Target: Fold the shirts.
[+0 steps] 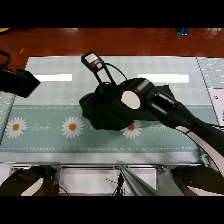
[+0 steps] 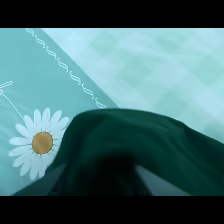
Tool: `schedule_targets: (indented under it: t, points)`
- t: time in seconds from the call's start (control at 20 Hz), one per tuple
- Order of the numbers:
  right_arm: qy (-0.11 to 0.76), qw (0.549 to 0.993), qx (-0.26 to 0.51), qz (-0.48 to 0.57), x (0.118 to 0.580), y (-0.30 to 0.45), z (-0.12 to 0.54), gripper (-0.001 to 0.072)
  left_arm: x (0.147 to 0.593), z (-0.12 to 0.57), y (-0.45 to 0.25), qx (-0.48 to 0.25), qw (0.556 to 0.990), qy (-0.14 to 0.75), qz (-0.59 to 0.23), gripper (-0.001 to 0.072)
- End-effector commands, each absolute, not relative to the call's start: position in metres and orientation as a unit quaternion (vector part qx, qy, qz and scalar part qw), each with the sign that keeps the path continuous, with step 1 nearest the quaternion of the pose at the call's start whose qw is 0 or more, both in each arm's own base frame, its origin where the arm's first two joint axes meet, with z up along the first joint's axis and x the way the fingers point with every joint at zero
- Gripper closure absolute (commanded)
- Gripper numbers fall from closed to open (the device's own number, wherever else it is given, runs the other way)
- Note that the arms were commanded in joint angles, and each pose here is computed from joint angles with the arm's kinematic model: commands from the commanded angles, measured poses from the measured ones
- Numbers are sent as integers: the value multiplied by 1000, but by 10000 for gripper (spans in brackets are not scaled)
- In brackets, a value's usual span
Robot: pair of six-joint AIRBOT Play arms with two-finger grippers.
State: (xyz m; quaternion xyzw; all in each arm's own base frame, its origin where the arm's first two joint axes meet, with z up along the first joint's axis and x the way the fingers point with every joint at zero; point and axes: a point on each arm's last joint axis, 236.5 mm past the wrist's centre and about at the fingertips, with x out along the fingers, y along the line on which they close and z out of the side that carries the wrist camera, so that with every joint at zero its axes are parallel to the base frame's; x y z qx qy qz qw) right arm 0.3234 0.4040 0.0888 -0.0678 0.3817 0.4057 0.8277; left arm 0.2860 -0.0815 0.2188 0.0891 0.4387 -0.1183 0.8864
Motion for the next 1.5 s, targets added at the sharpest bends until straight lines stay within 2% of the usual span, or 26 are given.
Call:
schedule_targets:
  t: [0.0, 0.1, 0.15, 0.3, 0.45, 0.6, 0.65, 0.85, 0.95, 1.1, 1.2, 1.25, 1.3, 1.35, 1.4, 1.45]
  points:
    - [381, 834, -137, 375, 337, 380, 75, 223, 282, 159, -86, 93, 855, 494, -124, 98]
    - [387, 847, -212, 297, 366, 305, 89, 217, 276, 117, -93, 78, 836, 528, -130, 97]
    - [392, 853, -243, 244, 382, 257, 100, 165, 271, 96, -97, 72, 825, 545, -134, 96]
    - [401, 873, -265, 84, 415, 115, 141, 165, 242, 30, -98, 45, 779, 610, -138, 96]
    - [416, 890, -183, -34, 420, -5, 161, 165, 222, -12, -99, -29, 747, 647, -149, 95]
    - [446, 889, -76, -62, 408, -71, 149, 164, 234, -17, -112, -159, 749, 617, -184, 52]
    - [446, 892, -27, -61, 405, -83, 146, 164, 239, -18, -112, -190, 748, 607, -189, 13]
    - [409, 903, 129, -27, 408, -100, 152, 164, 237, -50, -116, -229, 715, 625, -214, 13]
    - [406, 899, 164, -19, 407, -106, 150, 164, 237, -64, -123, -246, 694, 639, -223, 15]
    - [423, 890, 167, -10, 403, -107, 141, 165, 246, -80, -140, -273, 676, 639, -244, 32]
    - [427, 889, 168, -8, 402, -106, 138, 165, 249, -90, -158, -289, 662, 641, -259, 104]
    - [427, 888, 167, -8, 403, -106, 138, 165, 248, -97, -166, -293, 655, 646, -262, 104]
    - [428, 888, 166, -9, 402, -107, 138, 165, 246, -106, -171, -292, 648, 654, -258, 155]
    - [432, 887, 161, -13, 401, -109, 136, 165, 242, -113, -173, -290, 641, 663, -257, 400]
    - [440, 884, 154, -18, 398, -112, 132, 166, 239, -118, -174, -292, 634, 670, -255, 613]
    - [454, 879, 145, -25, 393, -117, 126, 168, 238, -119, -173, -293, 631, 672, -254, 655]
